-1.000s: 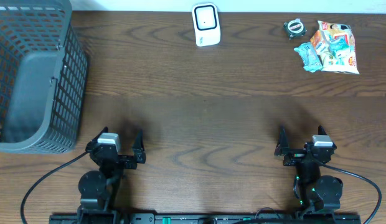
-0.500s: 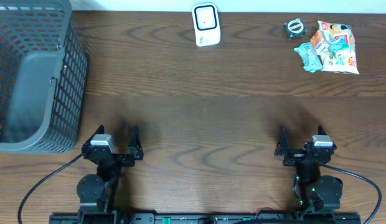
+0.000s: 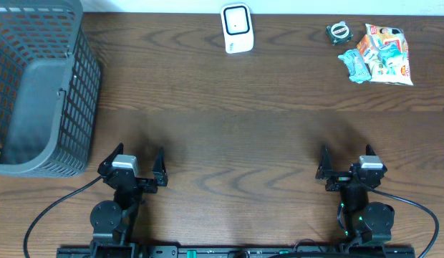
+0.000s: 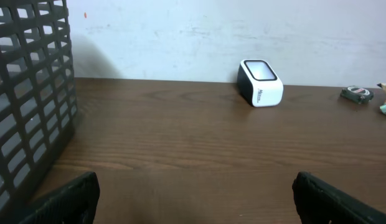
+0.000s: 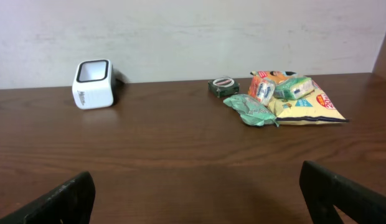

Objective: Scan the item barcode

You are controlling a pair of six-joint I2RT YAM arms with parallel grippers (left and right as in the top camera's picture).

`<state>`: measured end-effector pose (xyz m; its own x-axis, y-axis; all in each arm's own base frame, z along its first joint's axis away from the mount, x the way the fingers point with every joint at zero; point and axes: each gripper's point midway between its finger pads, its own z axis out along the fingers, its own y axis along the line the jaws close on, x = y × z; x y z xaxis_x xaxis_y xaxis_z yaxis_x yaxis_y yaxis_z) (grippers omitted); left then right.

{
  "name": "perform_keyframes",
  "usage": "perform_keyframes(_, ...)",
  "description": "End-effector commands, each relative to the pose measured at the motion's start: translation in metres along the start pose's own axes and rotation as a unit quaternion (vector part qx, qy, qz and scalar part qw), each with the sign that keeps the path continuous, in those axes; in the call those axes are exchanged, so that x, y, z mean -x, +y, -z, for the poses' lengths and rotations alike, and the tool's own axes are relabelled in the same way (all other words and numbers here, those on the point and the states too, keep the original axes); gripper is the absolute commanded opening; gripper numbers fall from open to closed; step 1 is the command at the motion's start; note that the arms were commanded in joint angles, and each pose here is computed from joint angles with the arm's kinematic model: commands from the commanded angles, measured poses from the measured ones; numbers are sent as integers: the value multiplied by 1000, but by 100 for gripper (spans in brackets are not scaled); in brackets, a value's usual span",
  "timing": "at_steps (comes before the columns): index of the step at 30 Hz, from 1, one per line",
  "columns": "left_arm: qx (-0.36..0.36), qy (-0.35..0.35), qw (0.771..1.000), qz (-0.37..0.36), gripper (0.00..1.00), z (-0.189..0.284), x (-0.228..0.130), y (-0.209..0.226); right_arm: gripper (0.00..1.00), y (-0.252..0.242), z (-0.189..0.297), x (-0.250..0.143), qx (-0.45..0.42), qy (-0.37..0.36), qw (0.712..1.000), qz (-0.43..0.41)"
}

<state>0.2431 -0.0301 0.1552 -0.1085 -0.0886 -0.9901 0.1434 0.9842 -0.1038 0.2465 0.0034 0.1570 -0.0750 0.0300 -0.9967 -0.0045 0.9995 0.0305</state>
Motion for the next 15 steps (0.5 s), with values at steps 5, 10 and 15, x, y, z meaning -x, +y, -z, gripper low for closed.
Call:
perform_keyframes(5,3,25,1000,9,98,0,-16,1,99,-1,0,0,-2,-1,1000,7)
perform_keyframes(10,3,25,1000,-3,98,0,-16,1,99,-1,0,0,-2,-1,1000,7)
perform_keyframes(15,3,25,1000,-15,98,0,-16,2,99,-1,0,0,-2,-1,1000,7)
